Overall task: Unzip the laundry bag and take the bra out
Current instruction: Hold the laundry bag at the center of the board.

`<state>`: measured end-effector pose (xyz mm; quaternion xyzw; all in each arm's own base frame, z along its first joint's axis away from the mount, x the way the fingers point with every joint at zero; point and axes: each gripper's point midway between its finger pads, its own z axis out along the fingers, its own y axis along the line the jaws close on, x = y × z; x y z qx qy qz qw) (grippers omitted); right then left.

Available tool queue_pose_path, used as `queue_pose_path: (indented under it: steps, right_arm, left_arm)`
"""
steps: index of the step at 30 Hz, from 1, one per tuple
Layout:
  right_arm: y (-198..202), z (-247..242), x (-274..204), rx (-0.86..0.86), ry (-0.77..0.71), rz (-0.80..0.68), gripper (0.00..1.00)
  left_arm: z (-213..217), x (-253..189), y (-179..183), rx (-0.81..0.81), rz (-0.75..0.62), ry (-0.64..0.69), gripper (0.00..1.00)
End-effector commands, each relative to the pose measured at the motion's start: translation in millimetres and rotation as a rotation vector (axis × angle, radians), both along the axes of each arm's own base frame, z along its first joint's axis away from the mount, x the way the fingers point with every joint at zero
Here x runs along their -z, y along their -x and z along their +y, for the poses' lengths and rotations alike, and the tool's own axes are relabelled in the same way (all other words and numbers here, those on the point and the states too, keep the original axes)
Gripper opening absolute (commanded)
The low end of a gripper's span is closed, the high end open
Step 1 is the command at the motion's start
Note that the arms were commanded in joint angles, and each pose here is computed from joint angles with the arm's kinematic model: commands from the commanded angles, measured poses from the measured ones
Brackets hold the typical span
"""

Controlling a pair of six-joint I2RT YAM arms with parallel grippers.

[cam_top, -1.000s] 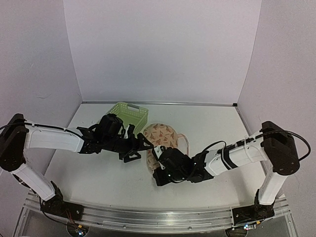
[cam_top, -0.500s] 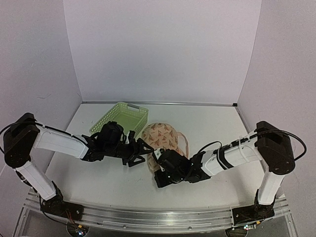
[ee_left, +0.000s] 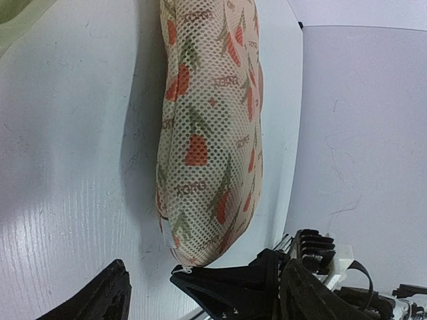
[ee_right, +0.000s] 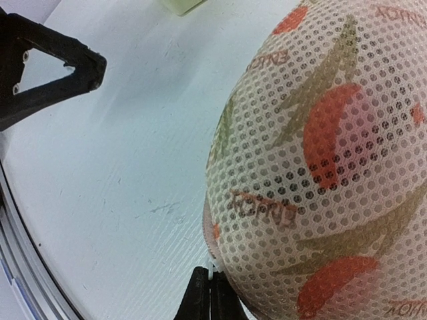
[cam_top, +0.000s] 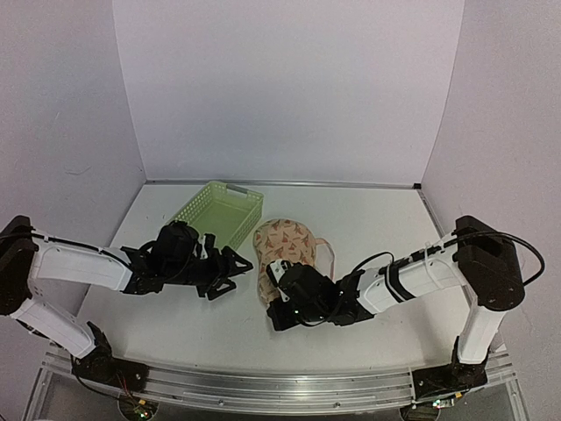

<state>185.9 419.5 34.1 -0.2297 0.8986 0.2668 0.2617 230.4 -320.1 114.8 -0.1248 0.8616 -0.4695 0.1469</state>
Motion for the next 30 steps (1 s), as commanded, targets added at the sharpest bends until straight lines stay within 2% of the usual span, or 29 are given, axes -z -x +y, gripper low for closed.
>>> queue_pose_path:
  steps: [1,8,14,23,30]
  right_arm:
    - [-4,14,-40,-0.009,-0.128,-0.046,0.0]
    - [-1,19,-54,-0.037,-0.179,-0.053,0.0]
    - [1,24,-58,-0.06,-0.195,-0.055,0.0]
    - [4,26,-61,-0.079,-0.21,-0.054,0.0]
    - [3,24,-60,-0.068,-0.209,-0.053,0.0]
  left_arm:
    - [-9,-3,-7,0.007,0.002,0.015,0.77]
    - [-20,4,-12,0.036,0.01,0.007,0.71]
    - [-40,0,-13,0.102,0.013,0.061,0.62]
    - [-53,12,-9,0.153,0.053,0.087,0.54]
    - [-58,9,-8,0.173,0.048,0.112,0.29]
